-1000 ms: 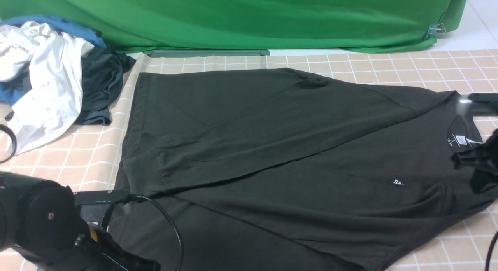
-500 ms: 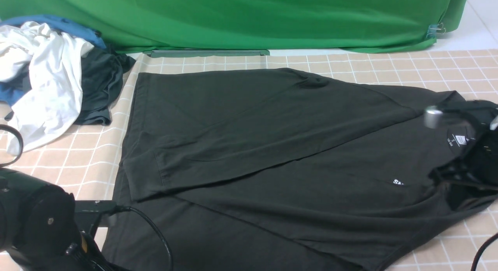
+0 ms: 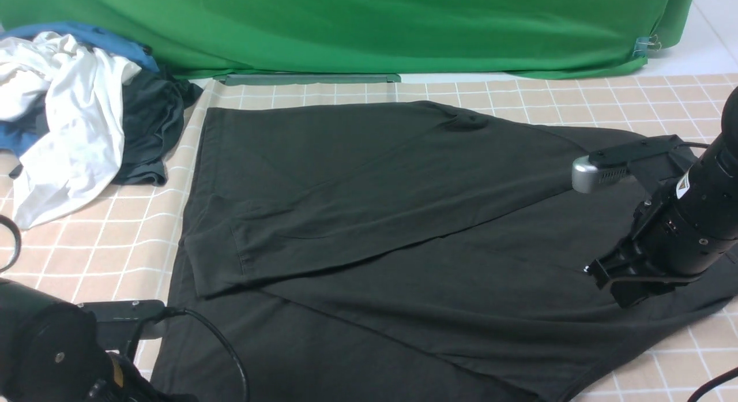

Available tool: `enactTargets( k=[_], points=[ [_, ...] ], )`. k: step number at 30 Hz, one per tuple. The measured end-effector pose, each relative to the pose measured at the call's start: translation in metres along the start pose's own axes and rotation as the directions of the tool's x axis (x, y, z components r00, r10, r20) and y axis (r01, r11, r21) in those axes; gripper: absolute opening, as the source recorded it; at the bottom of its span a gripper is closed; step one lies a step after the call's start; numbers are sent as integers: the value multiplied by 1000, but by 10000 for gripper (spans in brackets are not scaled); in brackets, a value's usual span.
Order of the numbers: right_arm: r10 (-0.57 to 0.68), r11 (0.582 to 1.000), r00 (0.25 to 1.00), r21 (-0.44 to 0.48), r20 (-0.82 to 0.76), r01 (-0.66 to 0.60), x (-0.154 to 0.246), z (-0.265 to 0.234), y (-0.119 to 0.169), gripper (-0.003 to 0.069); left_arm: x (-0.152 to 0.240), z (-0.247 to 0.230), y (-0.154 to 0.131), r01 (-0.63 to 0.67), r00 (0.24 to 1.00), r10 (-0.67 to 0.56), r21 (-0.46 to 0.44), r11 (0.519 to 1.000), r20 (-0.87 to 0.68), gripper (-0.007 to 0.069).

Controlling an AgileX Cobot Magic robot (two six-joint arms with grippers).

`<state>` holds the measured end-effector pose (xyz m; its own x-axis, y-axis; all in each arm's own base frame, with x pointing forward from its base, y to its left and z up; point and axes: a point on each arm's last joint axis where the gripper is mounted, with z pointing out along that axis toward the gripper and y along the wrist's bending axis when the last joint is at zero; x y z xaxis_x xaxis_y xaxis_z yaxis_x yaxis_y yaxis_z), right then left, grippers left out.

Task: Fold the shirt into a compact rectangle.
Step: 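Grasp the near edge of the shirt at its hem and shoulder corners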

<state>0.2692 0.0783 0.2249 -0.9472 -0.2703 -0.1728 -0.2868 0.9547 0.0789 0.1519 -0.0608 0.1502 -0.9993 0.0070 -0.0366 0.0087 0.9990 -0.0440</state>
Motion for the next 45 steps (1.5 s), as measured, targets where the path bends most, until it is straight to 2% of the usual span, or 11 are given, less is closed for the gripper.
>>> enactTargets(
  k=[2, 3, 6, 9, 15, 23, 27, 34, 40, 44, 45],
  points=[
    [0, 1000, 1000, 0, 3, 0, 0, 0, 0, 123, 0, 0, -1, -10, 1000, 10, 13, 1000, -2, 425],
    [0, 1000, 1000, 0, 4, 0, 0, 0, 0, 125, 0, 0, -2, -19, 1000, 19, 23, 1000, 3, 313],
    [-1, 1000, 1000, 1, 6, 1, 0, -1, 0, 130, -3, -3, -5, -47, 999, 46, 46, 998, 10, 106],
    [-2, 1000, 1000, 0, -23, 2, 3, -1, 0, 139, -6, -9, -7, -66, 997, 67, 38, 997, -28, 34],
    [0, 1000, 994, -3, -112, 0, 11, -2, 0, 180, -8, -43, -3, -97, 995, 98, -6, 995, 12, 34],
    [54, 999, 993, -1, -106, -54, 22, 16, 0, 501, 16, -76, 15, -28, 995, 36, -86, 996, 95, 34],
    [9, 1000, 995, -7, -100, -10, 29, 29, 2, 574, 18, -79, 15, -27, 992, 36, -78, 997, 117, 34],
    [-191, 982, 977, -21, -100, 190, 30, 44, 23, 590, 16, -79, 15, -28, 990, 38, -73, 997, 135, 34],
    [-259, 965, 950, -3, -177, 263, 30, 65, 22, 587, 16, -79, 14, -28, 989, 37, -70, 997, 140, 35],
    [-283, 957, 939, 9, -194, 290, 28, 70, 20, 512, 15, -80, 13, -26, 987, 34, -56, 998, 157, 34],
    [-301, 950, 933, 20, -198, 310, 27, 70, 19, 395, 13, -80, 11, -22, 984, 28, -34, 999, 176, 34]
  ],
)
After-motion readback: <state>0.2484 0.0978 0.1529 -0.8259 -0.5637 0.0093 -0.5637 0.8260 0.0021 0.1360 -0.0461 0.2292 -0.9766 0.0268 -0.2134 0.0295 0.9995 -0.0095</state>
